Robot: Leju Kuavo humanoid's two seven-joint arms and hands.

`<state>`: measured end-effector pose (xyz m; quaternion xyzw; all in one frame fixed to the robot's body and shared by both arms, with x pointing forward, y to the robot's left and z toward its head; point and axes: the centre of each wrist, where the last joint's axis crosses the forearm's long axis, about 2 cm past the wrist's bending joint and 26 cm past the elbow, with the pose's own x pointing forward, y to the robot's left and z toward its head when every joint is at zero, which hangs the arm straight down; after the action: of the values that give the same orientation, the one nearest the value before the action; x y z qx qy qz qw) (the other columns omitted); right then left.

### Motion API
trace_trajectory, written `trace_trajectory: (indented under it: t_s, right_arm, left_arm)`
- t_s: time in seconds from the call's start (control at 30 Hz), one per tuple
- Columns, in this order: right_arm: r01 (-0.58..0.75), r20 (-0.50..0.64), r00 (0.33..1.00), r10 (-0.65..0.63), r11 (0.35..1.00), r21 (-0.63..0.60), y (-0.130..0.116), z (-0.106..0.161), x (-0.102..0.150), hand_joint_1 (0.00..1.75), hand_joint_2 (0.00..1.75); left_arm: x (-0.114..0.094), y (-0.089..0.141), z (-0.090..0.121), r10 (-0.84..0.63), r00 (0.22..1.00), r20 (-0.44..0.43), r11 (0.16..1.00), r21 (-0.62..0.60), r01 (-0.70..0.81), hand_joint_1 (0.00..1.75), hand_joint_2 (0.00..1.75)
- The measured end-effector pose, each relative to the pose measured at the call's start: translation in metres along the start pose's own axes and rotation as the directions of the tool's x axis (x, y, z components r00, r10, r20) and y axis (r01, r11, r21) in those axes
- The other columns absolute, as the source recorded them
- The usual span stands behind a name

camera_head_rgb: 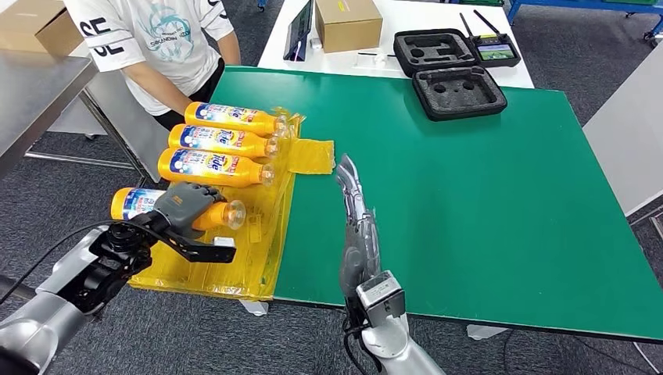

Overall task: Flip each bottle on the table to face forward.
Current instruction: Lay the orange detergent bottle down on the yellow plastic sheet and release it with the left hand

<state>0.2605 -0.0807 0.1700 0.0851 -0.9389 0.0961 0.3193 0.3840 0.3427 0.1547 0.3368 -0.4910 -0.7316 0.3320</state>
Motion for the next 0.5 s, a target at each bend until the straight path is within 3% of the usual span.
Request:
trace_trajectory:
  t_s: [0.2,0.5]
  right_arm:
    - [-0.009,0.003,1.0,0.009,1.0,-0.002,-0.002,-0.006,-0.003,0.0,0.0]
    - [0.005,-0.02,1.0,-0.005,1.0,0.007,-0.001,-0.005,-0.008,0.0,0.0]
  left_arm:
    - [0.002,-0.008,-0.01,0.003,1.0,0.016,0.997,-0.078,-0.002,1.75,1.75]
    - [0.012,0.0,-0.038,0.079,0.991,0.105,0.979,-0.198,-0.057,1.75,1.75]
